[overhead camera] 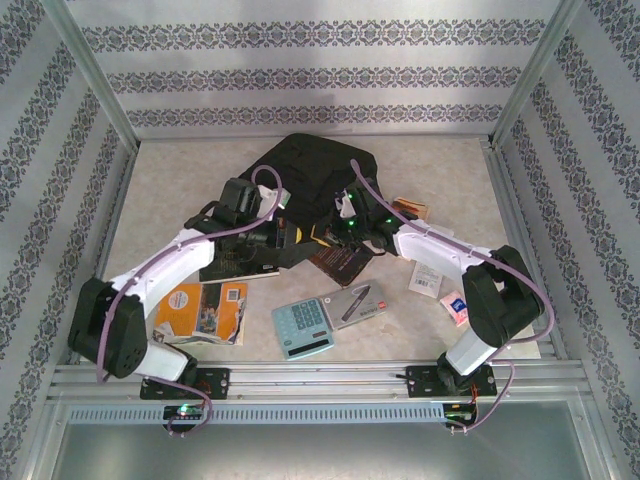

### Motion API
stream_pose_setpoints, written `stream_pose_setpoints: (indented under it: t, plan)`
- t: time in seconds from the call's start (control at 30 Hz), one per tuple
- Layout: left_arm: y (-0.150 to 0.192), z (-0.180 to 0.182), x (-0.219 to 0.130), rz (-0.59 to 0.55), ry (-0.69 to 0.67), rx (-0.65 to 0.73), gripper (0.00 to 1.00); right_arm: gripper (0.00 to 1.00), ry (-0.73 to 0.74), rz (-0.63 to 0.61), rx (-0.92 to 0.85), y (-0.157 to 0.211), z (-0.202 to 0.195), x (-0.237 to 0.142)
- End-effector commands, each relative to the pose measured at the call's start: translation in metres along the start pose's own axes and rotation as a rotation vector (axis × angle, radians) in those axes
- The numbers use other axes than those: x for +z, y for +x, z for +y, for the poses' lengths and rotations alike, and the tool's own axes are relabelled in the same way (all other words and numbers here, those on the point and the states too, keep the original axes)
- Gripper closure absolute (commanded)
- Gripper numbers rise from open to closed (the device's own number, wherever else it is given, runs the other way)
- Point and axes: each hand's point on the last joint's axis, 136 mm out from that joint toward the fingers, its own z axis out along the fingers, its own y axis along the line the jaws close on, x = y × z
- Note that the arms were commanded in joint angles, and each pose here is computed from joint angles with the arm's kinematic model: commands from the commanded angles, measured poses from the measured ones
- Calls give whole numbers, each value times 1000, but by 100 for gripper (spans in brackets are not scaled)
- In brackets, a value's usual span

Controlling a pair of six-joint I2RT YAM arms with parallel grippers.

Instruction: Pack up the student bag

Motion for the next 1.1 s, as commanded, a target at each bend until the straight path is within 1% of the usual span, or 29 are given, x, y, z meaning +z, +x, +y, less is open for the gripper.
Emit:
stream_pose_setpoints:
  t: [0.0, 0.13, 0.4, 0.5, 0.77, 0.93, 1.0, 1.07]
  plan:
    - [-21, 2, -26, -143, -65, 5, 100, 100, 2, -91, -66, -20, 14, -17]
    - [-21, 10, -43, -222, -140, 6, 100, 100, 32, -105, -73, -23, 10, -18]
    - [-14, 31, -66, -300, -280, -3, 100, 100, 93, -114, -118, -26, 2, -21]
    - [-17, 41, -74, -316, -341, -12, 100, 100, 103, -111, -136, -26, 1, -23]
    - [-27, 65, -94, -353, -464, -70, 100, 100, 219, -119, -183, -31, -20, -33]
    - [-28, 82, -113, -393, -529, -123, 100, 100, 281, -155, -179, -45, -40, -43]
    - [-27, 88, -119, -401, -549, -137, 100, 100, 302, -181, -179, -55, -45, -48]
    - [-26, 91, -122, -401, -555, -149, 100, 100, 353, -220, -185, -66, -53, -55]
